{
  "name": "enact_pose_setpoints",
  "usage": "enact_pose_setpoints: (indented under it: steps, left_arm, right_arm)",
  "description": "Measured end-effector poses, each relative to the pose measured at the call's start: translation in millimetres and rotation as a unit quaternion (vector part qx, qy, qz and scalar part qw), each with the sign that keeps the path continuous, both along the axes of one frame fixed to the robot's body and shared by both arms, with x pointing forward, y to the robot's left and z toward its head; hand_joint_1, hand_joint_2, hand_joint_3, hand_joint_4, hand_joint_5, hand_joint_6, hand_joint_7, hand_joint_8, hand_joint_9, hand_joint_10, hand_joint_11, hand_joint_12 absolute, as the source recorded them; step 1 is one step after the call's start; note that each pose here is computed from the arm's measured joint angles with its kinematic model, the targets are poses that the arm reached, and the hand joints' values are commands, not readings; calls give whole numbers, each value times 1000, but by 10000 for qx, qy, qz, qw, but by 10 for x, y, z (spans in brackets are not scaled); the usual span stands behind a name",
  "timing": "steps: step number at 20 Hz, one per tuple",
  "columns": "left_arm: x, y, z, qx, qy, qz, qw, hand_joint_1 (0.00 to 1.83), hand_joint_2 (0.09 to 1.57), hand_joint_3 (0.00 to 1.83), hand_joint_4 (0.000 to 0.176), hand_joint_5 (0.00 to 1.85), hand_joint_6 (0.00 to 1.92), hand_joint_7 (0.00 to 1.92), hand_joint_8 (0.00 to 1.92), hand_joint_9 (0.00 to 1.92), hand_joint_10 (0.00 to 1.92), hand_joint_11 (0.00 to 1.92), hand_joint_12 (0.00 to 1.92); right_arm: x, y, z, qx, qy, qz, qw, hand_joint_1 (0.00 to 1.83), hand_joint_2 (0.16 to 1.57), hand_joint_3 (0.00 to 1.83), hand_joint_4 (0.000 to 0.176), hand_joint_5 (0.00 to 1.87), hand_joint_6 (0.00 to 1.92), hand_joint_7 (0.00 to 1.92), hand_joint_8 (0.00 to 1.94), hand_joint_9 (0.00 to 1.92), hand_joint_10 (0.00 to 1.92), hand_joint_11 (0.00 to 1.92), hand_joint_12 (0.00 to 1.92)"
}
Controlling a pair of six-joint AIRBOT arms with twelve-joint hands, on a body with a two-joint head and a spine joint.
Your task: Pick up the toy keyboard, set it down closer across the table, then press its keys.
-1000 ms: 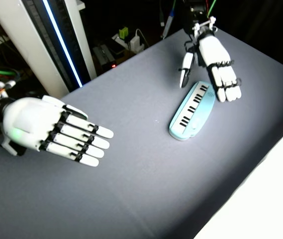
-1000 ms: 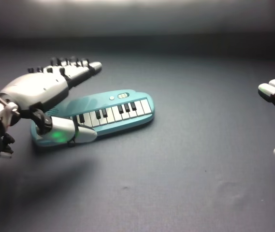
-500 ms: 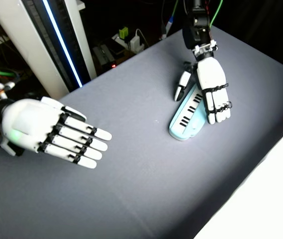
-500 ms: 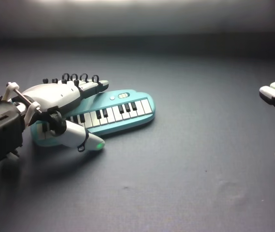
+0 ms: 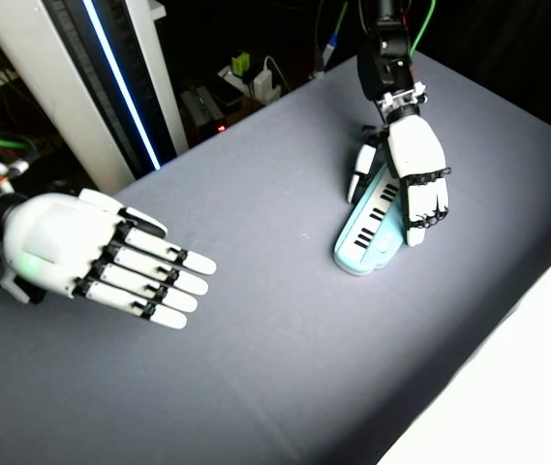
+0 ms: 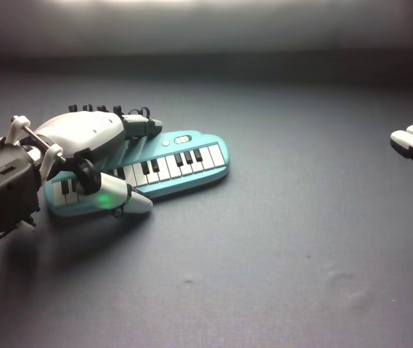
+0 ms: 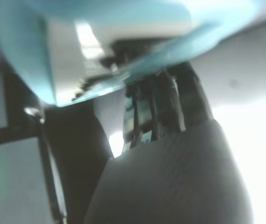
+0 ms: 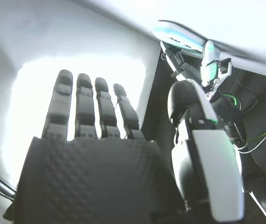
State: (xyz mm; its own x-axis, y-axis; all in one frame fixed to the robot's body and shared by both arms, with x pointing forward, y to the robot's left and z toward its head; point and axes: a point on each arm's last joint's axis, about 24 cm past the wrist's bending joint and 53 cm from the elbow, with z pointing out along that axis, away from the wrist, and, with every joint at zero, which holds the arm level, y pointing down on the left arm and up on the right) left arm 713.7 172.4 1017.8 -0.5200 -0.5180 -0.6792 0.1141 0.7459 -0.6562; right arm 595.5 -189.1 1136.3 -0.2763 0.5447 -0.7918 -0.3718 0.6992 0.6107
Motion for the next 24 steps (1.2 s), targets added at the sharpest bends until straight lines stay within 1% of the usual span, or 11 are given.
enact_pose_setpoints:
  steps: [3, 7, 10, 11, 13, 15, 16, 18, 20, 22, 24]
  left_arm:
    - [-19, -35, 22, -45, -32, -28, 10000, 1602, 1169, 1, 0, 428, 493, 429, 477, 688, 1485, 604, 1754]
    - [-190, -153, 132, 71, -151, -385, 9991, 1406, 1123, 0, 0, 290, 889, 286, 1189, 326, 1411, 346, 1734]
    - [-335, -375, 250, 166, -348, -824, 9959, 1318, 1097, 0, 0, 212, 1051, 169, 1530, 324, 1757, 279, 1905]
    - [-358, -486, 348, 100, -510, -983, 9938, 1124, 1137, 5, 0, 170, 1096, 144, 1504, 292, 1780, 344, 1918]
    - [-378, -679, 529, -199, -730, -1210, 9898, 1223, 1155, 2, 0, 171, 1156, 135, 1594, 255, 1879, 416, 1921]
    - [-404, -935, 582, -361, -799, -1476, 9852, 1343, 1091, 0, 0, 166, 1090, 100, 1558, 282, 1813, 423, 1921]
    - [-415, -1088, 576, -383, -807, -1632, 9826, 1275, 1106, 0, 0, 161, 1064, 153, 1251, 253, 1448, 312, 1716]
    - [-434, -1408, 533, -467, -738, -1890, 9781, 1294, 1110, 0, 0, 181, 1024, 223, 1073, 279, 1369, 325, 1704]
    - [-446, -1704, 478, -543, -643, -2079, 9745, 1328, 1143, 2, 0, 363, 755, 326, 963, 424, 1339, 451, 1659]
    - [-482, -1958, 415, -552, -557, -2255, 9711, 1263, 1089, 0, 0, 455, 450, 399, 698, 427, 1141, 427, 1568]
    - [-468, -2120, 347, -436, -494, -2332, 9702, 1255, 1111, 0, 0, 481, 396, 395, 628, 356, 1204, 421, 1577]
  right_arm:
    - [0, 0, 1, 4, 0, 0, 10000, 380, 1368, 0, 0, 0, 0, 0, 0, 0, 0, 0, 0]
    - [2, -12, 47, 129, -43, -33, 9999, 337, 1378, 3, 3, 0, 0, 0, 0, 0, 0, 0, 0]
    - [-17, -14, 133, 233, -150, -45, 9996, 323, 1382, 3, 15, 0, 0, 0, 0, 0, 0, 0, 0]
    - [-32, -21, 163, 271, -192, -53, 9994, 318, 1388, 5, 10, 0, 0, 0, 0, 0, 0, 0, 0]
    - [-53, -51, 217, 285, -291, -56, 9992, 295, 1388, 4, 28, 0, 0, 0, 0, 0, 0, 0, 0]
    - [-57, -98, 306, 333, -395, -124, 9986, 234, 1399, 6, 18, 0, 0, 0, 0, 0, 0, 0, 0]
    - [-68, -98, 361, 360, -488, -106, 9981, 144, 1414, 11, 25, 0, 0, 0, 0, 0, 0, 0, 0]
    - [-101, -64, 433, 456, -600, -24, 9972, 99, 1432, 12, 21, 0, 0, 0, 0, 0, 0, 0, 0]
    - [-132, -10, 446, 468, -625, 107, 9969, 3, 1397, 0, 58, 0, 0, 0, 0, 0, 0, 0, 0]
    - [-143, 1, 469, 486, -668, 140, 9965, 0, 1389, 0, 70, 0, 0, 0, 0, 0, 0, 0, 0]
    - [-154, 11, 500, 512, -728, 171, 9959, 0, 1378, 0, 64, 0, 0, 0, 0, 0, 0, 0, 0]
